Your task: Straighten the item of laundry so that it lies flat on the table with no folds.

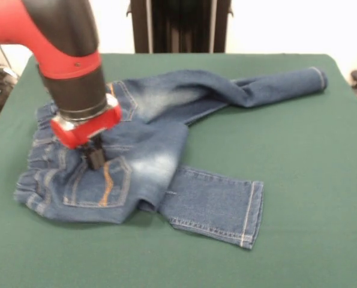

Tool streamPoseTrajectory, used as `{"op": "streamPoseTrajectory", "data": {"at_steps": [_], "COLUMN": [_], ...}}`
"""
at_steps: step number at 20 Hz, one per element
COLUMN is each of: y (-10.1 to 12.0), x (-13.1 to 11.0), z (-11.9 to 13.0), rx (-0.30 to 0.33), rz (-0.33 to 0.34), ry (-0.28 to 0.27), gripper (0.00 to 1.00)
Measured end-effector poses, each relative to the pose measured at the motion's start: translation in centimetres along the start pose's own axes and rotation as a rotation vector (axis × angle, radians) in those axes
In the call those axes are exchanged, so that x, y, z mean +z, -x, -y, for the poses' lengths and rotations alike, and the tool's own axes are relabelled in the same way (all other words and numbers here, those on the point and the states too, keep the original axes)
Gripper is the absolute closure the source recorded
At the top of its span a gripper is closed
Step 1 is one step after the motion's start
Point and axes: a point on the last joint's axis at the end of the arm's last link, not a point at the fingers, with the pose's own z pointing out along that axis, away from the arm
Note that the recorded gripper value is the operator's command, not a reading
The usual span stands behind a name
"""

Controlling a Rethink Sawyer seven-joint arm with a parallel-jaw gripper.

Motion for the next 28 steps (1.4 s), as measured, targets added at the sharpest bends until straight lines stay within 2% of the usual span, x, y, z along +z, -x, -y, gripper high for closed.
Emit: {"op": "streamPoseTrajectory", "data": {"at_steps": [5,11,22,28], "y": [-4.1,-8.9,-12.0,-14.5], "x": [-0.4,-1.0,-1.5,-2.0], "z": [1.6,2.9,3.0,2.4], "rx": [0.052,0.07,0.047,0.018], "rz": [0.017,0.024,0.058,0.036], "ry": [0.009,-0.016,-0.065,-0.085], "gripper": [1.0,1.0,1.0,1.0]}}
